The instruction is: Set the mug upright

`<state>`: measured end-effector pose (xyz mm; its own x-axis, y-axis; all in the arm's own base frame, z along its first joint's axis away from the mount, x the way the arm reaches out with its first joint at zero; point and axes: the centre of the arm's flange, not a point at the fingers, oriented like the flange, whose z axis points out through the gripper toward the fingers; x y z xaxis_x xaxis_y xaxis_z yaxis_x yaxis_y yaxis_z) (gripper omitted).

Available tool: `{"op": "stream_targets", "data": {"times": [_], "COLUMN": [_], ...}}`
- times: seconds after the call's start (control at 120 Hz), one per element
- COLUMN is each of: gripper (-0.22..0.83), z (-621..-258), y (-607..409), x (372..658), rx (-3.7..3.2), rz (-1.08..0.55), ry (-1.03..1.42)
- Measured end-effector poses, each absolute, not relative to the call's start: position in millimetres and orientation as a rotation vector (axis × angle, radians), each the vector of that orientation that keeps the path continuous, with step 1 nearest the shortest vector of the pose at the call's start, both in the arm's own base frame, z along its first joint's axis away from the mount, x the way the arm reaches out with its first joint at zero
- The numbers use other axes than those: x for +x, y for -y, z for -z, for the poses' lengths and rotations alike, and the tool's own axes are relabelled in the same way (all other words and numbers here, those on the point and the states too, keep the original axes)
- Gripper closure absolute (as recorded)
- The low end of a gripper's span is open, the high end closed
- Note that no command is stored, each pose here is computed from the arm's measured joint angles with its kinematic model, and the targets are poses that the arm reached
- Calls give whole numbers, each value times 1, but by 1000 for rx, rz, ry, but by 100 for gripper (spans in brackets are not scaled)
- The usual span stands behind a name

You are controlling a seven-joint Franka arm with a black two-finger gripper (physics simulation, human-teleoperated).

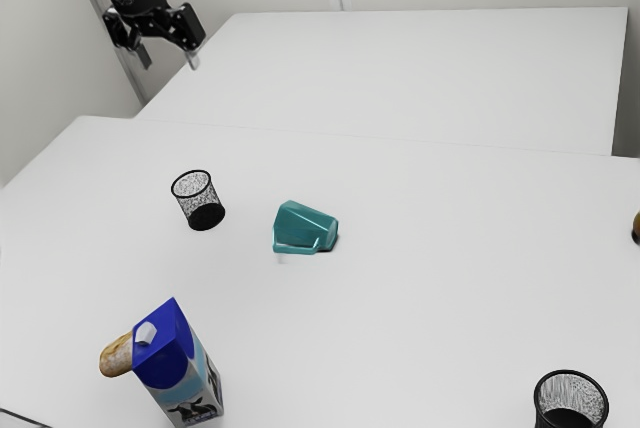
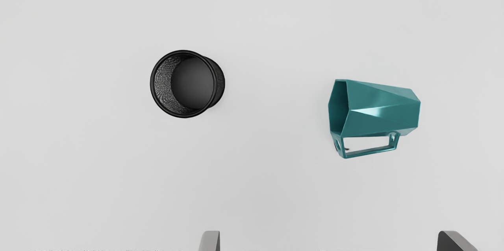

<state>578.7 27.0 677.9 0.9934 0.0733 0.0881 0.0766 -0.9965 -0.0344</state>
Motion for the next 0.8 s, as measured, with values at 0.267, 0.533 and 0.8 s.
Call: {"op": "stream_targets", "data": {"times": [0.267, 0.533, 0.8], "gripper": [0, 0, 0], "z": [-606, -402, -349], "y": [-11, -13, -58], "x": [614, 608, 613], "rx": [-3268, -3809, -3902], "rz": [42, -163, 124], "ry": [87, 489, 558]}}
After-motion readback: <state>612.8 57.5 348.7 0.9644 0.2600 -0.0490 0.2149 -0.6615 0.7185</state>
